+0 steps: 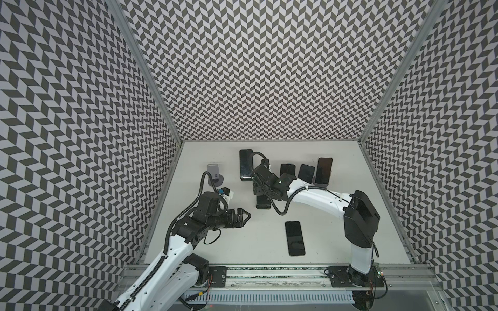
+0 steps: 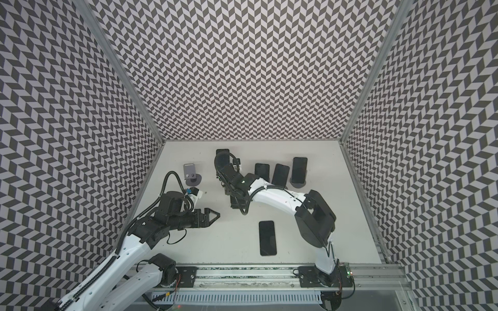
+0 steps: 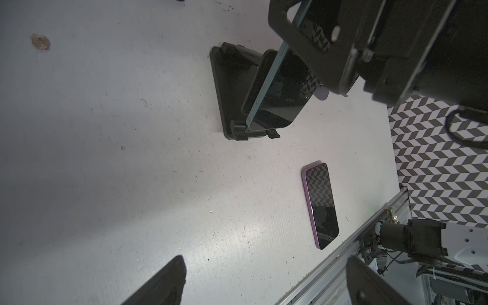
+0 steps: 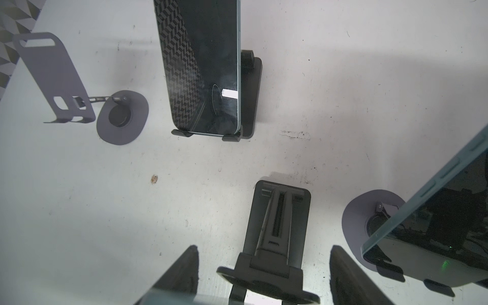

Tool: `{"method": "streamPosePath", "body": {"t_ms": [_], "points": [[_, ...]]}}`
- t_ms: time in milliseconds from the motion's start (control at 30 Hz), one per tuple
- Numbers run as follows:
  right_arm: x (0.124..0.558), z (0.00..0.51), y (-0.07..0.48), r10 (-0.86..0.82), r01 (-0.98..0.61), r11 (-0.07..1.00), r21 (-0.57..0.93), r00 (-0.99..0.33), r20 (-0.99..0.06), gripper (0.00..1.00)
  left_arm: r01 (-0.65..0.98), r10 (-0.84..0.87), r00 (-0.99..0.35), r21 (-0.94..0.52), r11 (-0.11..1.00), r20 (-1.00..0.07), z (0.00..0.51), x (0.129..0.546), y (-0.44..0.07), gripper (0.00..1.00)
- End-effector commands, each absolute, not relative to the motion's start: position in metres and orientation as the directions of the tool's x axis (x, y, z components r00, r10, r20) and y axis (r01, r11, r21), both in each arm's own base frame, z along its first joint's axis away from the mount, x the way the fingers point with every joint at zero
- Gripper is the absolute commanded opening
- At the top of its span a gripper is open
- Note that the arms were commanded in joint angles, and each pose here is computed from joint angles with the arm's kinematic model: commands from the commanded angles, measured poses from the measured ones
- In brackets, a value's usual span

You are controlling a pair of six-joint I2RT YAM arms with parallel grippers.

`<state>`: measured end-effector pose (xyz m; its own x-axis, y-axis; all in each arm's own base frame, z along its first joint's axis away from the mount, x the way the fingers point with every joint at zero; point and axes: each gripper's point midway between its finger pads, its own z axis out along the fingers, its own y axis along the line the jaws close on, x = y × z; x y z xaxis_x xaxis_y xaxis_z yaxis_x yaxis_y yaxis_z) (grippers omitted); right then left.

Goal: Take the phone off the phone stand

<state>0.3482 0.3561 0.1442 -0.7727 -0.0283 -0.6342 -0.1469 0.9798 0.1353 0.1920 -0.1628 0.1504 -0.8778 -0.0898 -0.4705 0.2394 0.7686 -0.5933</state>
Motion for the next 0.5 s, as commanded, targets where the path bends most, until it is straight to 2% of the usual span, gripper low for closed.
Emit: {"method": "streamPosePath", "body": {"t_ms": [0,467], "points": [[0.351,0.195,0.359,0.021,-0.171,0.963,0.208,-0.722,-0.692,0.64,0.227,-0.117,-0.865,-0.588,0.776,-0.488,0.153,0.197,-0.159,0.95],[0.342,0.230,0.349,0.011,-0.214,0.951,0.221,-0.695,-0.719,0.63,0.194,-0.159,-0.847,-0.575,0.795,-0.506,0.157,0.201,-0.151,0.95]]}}
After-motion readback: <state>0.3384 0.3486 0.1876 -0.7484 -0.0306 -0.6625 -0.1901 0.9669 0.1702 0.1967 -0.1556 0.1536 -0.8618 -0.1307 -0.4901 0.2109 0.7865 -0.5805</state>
